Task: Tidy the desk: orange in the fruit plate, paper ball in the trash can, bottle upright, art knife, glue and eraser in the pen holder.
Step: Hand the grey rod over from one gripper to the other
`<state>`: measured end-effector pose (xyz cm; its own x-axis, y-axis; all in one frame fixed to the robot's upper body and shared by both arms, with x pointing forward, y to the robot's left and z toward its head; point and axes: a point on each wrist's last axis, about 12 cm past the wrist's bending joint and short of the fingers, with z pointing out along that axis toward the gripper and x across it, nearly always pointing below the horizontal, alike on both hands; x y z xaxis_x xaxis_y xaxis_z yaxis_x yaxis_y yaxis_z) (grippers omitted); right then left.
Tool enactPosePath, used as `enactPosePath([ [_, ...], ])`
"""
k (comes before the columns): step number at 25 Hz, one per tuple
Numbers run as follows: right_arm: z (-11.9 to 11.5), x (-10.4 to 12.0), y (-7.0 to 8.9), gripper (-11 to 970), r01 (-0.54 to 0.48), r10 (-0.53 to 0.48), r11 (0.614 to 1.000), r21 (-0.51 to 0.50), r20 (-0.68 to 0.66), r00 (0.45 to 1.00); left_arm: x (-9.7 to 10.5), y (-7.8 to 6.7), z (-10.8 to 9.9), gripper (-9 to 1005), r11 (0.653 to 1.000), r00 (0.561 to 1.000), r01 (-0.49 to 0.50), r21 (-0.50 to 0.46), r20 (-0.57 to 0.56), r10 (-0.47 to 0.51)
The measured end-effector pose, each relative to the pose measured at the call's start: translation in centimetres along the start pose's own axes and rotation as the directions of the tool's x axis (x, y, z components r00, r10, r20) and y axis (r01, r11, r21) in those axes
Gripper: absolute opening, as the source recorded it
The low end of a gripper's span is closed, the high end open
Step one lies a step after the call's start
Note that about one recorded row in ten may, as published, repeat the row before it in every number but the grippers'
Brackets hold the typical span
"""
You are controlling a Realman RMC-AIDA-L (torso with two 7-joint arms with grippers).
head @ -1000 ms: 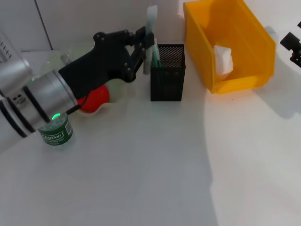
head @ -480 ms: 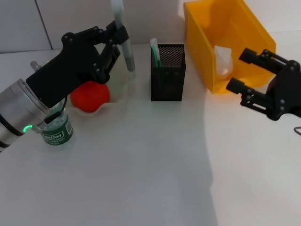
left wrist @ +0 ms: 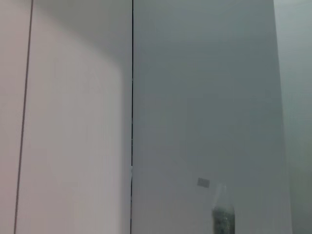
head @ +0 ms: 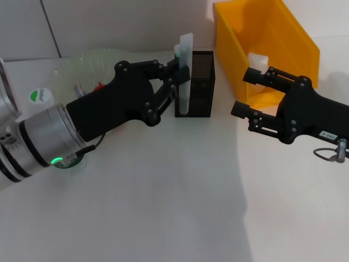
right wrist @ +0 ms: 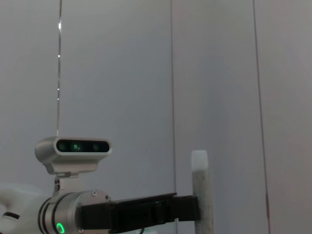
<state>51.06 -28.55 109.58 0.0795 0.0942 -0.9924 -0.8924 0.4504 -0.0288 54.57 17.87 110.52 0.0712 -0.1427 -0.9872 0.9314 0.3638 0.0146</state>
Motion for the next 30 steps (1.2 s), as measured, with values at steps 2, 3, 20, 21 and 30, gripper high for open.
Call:
enactPosePath([
  [2,0.7,0.1,-0.1,703,-0.005,0.005,1.0,-0.025,-0.02,1.0,0.0,-0.1,0.2,117,1.0,1.0,0.003,0.021,-0.014,-0.002],
  [3,1.0,0.2,-0.1,703,-0.01,0.009,0.999,-0.035,-0.031,0.999,0.1,-0.1,0.3,117,1.0,1.0,0.004,0.028,-0.02,-0.003],
  [20,4.3,0.5,-1.0,702,-0.015,0.002,0.995,-0.101,-0.123,0.992,0.2,-0.3,0.7,117,0.999,0.999,0.016,0.05,-0.033,-0.015],
  [21,4.3,0.5,-0.9,702,-0.017,0.003,0.994,-0.106,-0.126,0.992,0.2,-0.3,0.7,117,0.999,0.999,0.016,0.05,-0.033,-0.015],
  [30,4.4,0.5,-1.1,531,-0.017,0.005,0.995,-0.098,-0.125,0.992,0.3,-0.3,0.7,117,0.999,0.999,0.018,0.049,-0.033,-0.017],
])
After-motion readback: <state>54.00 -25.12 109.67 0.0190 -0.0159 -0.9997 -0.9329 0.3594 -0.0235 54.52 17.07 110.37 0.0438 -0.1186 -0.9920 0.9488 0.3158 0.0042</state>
